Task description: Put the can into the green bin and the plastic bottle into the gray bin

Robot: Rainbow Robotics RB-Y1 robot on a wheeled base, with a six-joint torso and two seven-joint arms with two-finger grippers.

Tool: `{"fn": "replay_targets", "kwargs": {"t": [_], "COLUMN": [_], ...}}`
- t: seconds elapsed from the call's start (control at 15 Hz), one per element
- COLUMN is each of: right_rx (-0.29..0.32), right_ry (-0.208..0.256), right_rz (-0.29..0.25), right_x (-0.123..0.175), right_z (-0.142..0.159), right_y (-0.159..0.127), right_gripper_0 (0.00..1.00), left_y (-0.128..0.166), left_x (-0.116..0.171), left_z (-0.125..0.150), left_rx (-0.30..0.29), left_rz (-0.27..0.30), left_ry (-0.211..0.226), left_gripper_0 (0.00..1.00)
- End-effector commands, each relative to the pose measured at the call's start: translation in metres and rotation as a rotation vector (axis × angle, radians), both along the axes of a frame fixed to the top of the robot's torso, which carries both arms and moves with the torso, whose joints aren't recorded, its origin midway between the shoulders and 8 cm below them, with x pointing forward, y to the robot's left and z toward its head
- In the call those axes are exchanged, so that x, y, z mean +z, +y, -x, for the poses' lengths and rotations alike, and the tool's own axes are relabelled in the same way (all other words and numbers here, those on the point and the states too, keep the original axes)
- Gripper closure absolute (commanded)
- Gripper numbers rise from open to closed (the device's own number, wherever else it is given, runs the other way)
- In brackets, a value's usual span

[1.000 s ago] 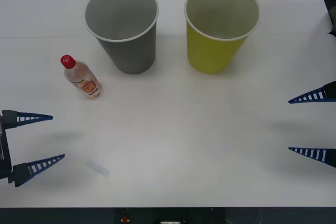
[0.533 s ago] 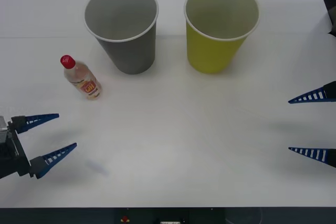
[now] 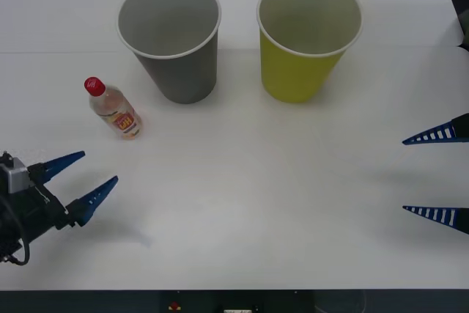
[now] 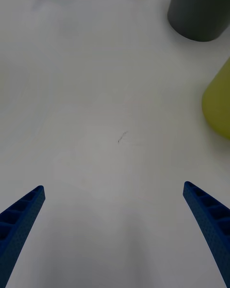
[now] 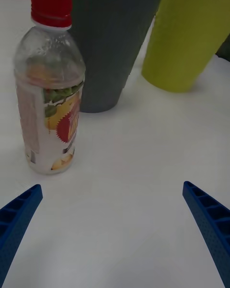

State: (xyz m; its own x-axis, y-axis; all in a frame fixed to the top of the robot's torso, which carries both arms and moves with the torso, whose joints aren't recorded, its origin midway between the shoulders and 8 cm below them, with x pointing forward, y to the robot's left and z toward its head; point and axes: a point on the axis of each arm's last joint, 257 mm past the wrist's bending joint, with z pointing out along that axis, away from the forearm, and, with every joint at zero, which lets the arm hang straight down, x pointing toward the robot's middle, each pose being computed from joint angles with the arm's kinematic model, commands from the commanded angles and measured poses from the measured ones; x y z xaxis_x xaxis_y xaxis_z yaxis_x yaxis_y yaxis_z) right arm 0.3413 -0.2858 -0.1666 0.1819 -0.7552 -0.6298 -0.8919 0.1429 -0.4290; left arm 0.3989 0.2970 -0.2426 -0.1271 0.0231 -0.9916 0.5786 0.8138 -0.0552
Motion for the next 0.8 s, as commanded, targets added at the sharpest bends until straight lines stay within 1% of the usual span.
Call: {"fn": "replay_targets", "kwargs": {"t": [0.07, 0.13, 0.2, 0.33, 0.4, 0.6, 0.8], "right_rx": [0.000, 0.000, 0.000, 0.000, 0.000, 0.000, 0.000], "right_ry": [0.000, 0.000, 0.000, 0.000, 0.000, 0.000, 0.000], "right_rz": [0.000, 0.000, 0.000, 0.000, 0.000, 0.000, 0.000], "right_x": [0.000, 0.000, 0.000, 0.000, 0.000, 0.000, 0.000], "right_z": [0.000, 0.000, 0.000, 0.000, 0.000, 0.000, 0.000], "right_y": [0.000, 0.000, 0.000, 0.000, 0.000, 0.000, 0.000], "right_gripper_0": [0.00, 0.00, 0.00, 0.00, 0.00, 0.00, 0.00], "left_y": [0.016, 0.022, 0.025, 0.023, 0.020, 0.023, 0.023], "left_x": [-0.006, -0.006, -0.006, -0.006, -0.003, -0.003, -0.005], "left_z": [-0.012, -0.016, -0.020, -0.030, -0.036, -0.050, -0.068], "left_rx": [0.119, 0.159, 0.184, 0.223, 0.234, 0.252, 0.256], "left_rz": [0.028, 0.047, 0.059, 0.093, 0.110, 0.114, 0.121], "left_ry": [0.002, 0.003, 0.004, 0.006, 0.003, 0.000, 0.003], "left_gripper_0": [0.00, 0.00, 0.00, 0.00, 0.00, 0.00, 0.00]}}
